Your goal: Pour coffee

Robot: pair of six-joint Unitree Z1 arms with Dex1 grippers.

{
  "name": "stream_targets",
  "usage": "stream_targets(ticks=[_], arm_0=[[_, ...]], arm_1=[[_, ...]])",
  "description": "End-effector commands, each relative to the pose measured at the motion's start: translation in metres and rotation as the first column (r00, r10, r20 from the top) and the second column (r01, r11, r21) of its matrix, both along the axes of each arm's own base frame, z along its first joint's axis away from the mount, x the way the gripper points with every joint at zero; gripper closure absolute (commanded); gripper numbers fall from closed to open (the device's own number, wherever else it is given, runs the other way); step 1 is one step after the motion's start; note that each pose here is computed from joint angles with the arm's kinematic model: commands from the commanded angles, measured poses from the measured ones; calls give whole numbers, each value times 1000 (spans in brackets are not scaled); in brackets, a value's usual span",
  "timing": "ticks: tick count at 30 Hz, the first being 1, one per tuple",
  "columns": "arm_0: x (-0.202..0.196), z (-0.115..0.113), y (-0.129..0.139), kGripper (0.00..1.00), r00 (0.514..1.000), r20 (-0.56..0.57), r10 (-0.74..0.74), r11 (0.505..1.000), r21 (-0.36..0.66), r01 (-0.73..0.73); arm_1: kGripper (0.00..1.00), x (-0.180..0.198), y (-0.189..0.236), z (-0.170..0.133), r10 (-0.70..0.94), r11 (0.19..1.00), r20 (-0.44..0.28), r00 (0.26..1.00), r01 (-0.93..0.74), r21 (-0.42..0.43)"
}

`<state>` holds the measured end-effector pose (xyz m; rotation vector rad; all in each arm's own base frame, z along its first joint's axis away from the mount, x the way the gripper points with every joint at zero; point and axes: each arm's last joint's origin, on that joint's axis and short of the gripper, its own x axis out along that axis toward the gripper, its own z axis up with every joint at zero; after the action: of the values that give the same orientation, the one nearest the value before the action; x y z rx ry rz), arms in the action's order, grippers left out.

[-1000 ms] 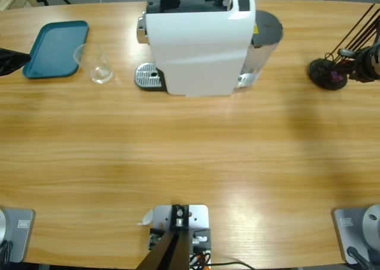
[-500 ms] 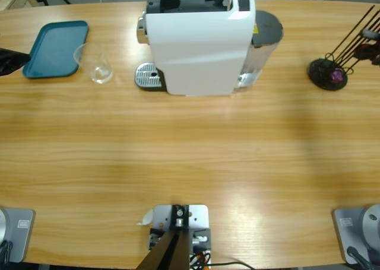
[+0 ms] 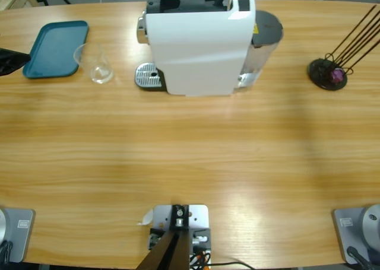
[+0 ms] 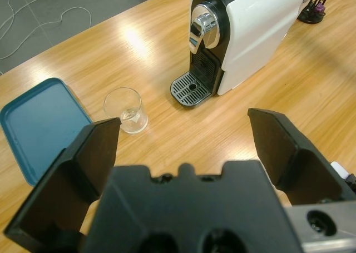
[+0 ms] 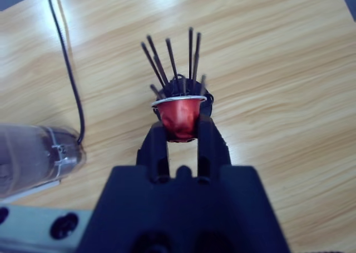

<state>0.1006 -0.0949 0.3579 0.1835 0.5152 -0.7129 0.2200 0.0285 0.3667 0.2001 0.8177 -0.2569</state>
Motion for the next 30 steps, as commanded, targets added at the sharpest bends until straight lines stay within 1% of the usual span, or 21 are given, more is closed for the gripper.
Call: stream_targets(ticks=[1, 2, 4, 6, 9, 10, 13, 15, 17, 18, 20, 23, 25, 27, 30], arm_0=[[9, -1, -11, 11, 1000, -19, -7, 1000, 26, 7], [10, 1, -12, 11, 1000, -17, -7, 1000, 24, 7], [12, 5, -13, 11, 1000, -12, -7, 1000, 19, 7], [14, 9, -15, 13, 1000, -10, -10, 1000, 14, 10], [15, 10, -17, 13, 1000, -14, -12, 1000, 16, 13], [15, 11, -17, 13, 1000, -12, -12, 1000, 15, 13], [12, 11, -15, 13, 1000, -13, -12, 1000, 15, 13], [11, 10, -13, 13, 1000, -18, -12, 1000, 20, 13], [10, 9, -12, 13, 1000, -21, -12, 1000, 23, 13], [10, 8, -12, 13, 1000, -21, -12, 1000, 23, 13], [8, 8, -10, 13, 1000, -19, -12, 1000, 21, 13], [7, 8, -9, 13, 1000, -16, -11, 1000, 19, 12], [7, 8, -9, 13, 1000, -17, -11, 1000, 20, 11], [7, 6, -9, 13, 1000, -20, -9, 1000, 24, 10], [6, 4, -8, 13, 1000, -23, -8, 1000, 28, 9]], arm_1=[[1000, -20, 29, 32, 296, 950, -4, 955, -294, -105], [1000, -22, 39, 34, 367, 922, -17, 930, -366, -126], [1000, -31, 63, 34, 547, 819, -46, 836, -546, -178], [1000, -45, 89, 33, 722, 658, -79, 687, -718, -228], [1000, -69, 119, 33, 877, 429, -111, 467, -866, -257], [1000, -78, 128, 33, 918, 338, -122, 378, -905, -259], [1000, -91, 147, 30, 976, 137, -134, 172, -962, -236], [1000, -91, 162, 28, 988, 22, -144, 56, -974, -225], [1000, -83, 183, 30, 987, -79, -155, -43, -970, -231], [1000, -77, 193, 33, 985, -106, -157, -69, -965, -238], [1000, -64, 214, 40, 981, -140, -167, -99, -957, -255], [1000, -41, 249, 50, 967, -202, -208, -148, -940, -274], [1000, -28, 269, 52, 961, -226, -222, -166, -933, -280], [1000, -18, 285, 51, 958, -242, -220, -182, -927, -288], [1000, -3, 305, 45, 952, -263, -231, -199, -918, -297]])
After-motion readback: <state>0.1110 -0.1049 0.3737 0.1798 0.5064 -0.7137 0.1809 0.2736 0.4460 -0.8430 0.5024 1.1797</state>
